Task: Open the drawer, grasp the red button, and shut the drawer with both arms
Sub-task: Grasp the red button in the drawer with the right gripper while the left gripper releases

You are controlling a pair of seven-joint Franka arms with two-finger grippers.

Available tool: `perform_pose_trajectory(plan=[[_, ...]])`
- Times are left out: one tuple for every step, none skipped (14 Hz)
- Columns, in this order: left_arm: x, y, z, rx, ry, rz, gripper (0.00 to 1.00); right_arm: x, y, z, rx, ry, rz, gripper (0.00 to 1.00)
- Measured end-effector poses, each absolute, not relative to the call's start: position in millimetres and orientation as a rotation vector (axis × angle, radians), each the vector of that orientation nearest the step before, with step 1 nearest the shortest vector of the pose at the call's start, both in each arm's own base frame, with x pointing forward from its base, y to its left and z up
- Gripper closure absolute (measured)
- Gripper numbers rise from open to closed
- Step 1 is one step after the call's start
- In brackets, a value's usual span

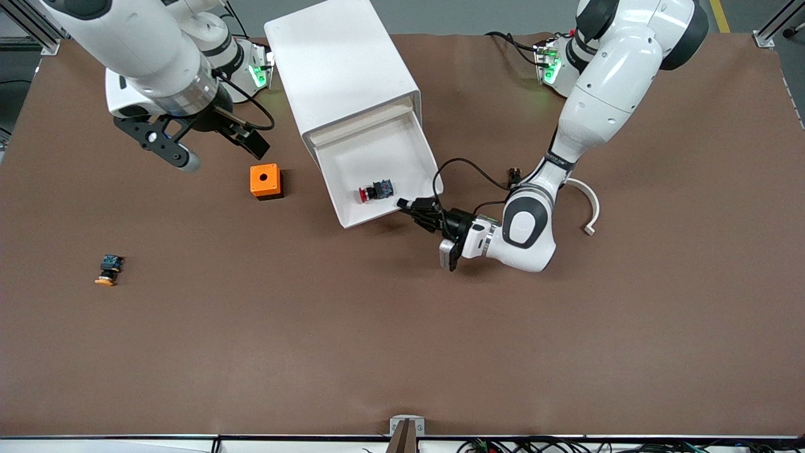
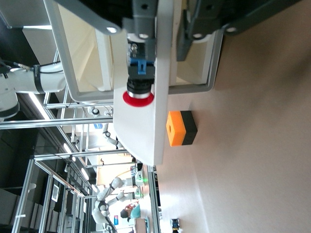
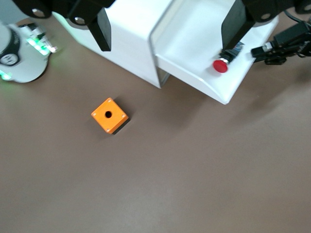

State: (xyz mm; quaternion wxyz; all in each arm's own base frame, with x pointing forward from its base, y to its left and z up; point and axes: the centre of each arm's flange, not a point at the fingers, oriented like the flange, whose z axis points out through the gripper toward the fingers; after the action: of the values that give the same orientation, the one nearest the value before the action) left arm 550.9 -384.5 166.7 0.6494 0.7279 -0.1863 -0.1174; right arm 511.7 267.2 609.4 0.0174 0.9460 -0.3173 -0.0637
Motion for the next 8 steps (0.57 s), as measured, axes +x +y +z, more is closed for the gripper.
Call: perform_pose_trajectory(plan=[[552.5, -383.5, 167.0, 1.660, -0.412, -0.272, 0.57, 510.4, 279.9, 604.4, 2.923, -1.037, -0.191, 0.00], [553.3, -382.8, 167.0, 1.666, -0.398, -0.282, 0.48, 509.1, 292.7, 598.1, 2.904, -1.083, -0.187, 0.00], [554.1, -382.3, 167.3, 1.675, -0.385, -0.298, 0.36, 508.2, 304.7, 590.3, 2.884, -1.121, -0.186, 0.00], [555.9, -381.9, 169.2, 1.694, -0.393, -0.317, 0.27, 507.8, 315.4, 581.9, 2.864, -1.153, -0.187, 0.00], [561.7, -381.2, 175.2, 1.730, -0.415, -0.342, 0.16, 508.6, 324.5, 573.4, 2.844, -1.191, -0.185, 0.00], [572.7, -378.6, 185.6, 1.782, -0.435, -0.364, 0.07, 509.8, 334.0, 564.4, 2.824, -1.236, -0.182, 0.00], [587.7, -372.0, 199.5, 1.844, -0.450, -0.379, 0.00, 510.8, 344.5, 554.9, 2.801, -1.288, -0.176, 0.00], [602.2, -363.1, 213.8, 1.903, -0.466, -0.382, 0.00, 511.4, 356.0, 544.9, 2.777, -1.344, -0.169, 0.00]])
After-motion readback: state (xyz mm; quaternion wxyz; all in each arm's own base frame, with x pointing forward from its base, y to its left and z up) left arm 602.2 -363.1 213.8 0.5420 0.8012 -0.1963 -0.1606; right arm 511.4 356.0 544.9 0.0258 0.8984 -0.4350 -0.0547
